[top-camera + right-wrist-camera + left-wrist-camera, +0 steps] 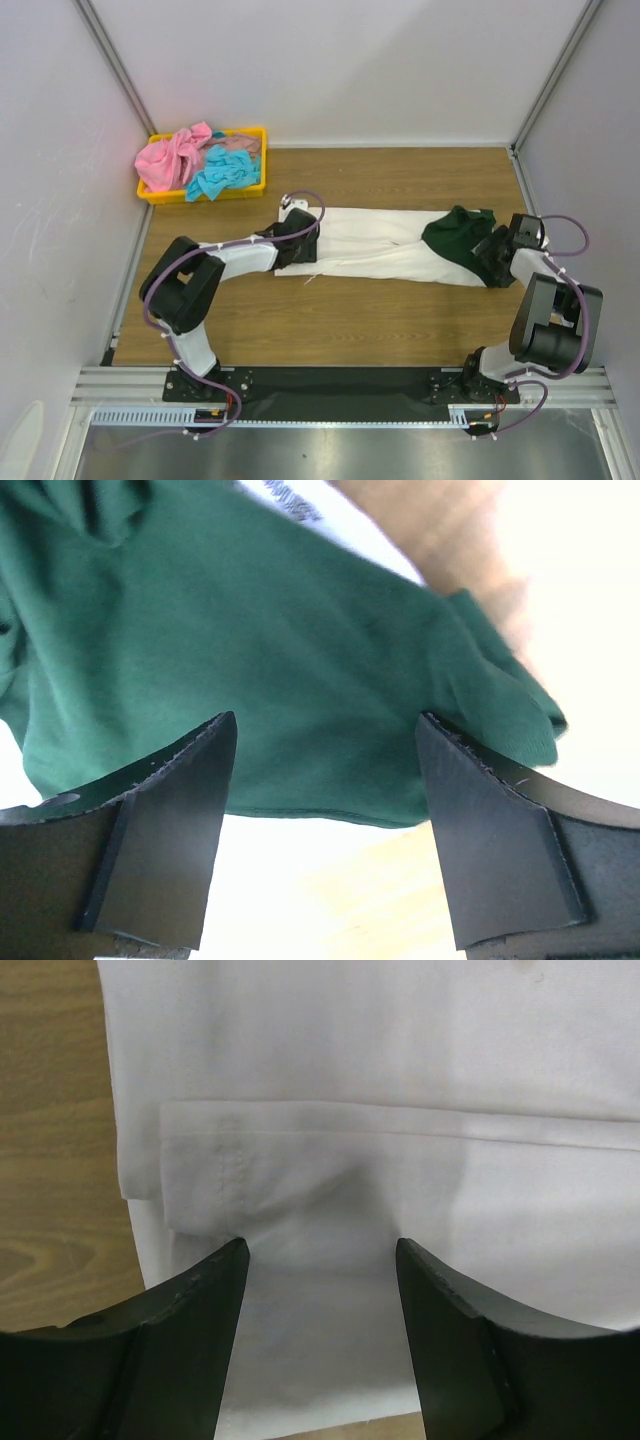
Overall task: Fold and stack the t-shirts
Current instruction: Fold the tshirt
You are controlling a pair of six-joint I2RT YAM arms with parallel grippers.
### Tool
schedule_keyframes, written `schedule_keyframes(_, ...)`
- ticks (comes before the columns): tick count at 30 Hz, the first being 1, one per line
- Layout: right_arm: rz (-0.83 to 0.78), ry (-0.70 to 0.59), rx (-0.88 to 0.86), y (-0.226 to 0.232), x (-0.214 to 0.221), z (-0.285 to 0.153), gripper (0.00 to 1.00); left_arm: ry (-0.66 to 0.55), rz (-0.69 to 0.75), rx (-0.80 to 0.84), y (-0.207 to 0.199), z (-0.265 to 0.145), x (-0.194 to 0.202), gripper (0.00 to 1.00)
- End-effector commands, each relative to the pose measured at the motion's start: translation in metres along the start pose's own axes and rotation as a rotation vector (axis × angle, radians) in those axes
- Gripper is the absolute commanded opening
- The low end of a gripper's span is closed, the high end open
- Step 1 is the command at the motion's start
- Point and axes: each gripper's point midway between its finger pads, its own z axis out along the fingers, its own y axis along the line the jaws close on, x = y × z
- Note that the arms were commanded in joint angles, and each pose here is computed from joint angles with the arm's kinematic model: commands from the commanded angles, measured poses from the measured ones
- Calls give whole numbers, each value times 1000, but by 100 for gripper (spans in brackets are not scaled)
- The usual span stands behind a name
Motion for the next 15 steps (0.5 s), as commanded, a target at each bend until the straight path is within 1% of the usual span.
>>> schedule_keyframes(1,-17,-2,87,-25,4,-7,78,349,112,-127,47,-18,112,68)
schedule_keyframes(3,-14,-6,49,-17,1,-9,78,336,141,-105,41,-25,105,68)
schedule_keyframes(4,-17,-22,30,-13,-4,-12,78,312,153,-86,32,-29,93,68)
schedule_keyframes(6,-34,-39,-27,3,-13,-21,78,277,174,-68,24,-41,75,70)
schedule_keyframes(7,-52,-70,-52,11,-21,-30,78,236,172,-47,14,-47,57,71)
schedule_keyframes(8,-74,-103,-75,24,-31,-39,78,209,176,-44,12,-51,46,72)
schedule_keyframes(11,-99,-192,-95,41,-53,-65,78,97,174,-16,0,-69,0,75)
schedule_keyframes(13,-105,-210,-117,51,-55,-74,78,26,170,18,-12,-81,-30,76)
schedule_keyframes(15,-93,-228,-163,61,-55,-84,78,-33,172,65,-23,-87,-49,78)
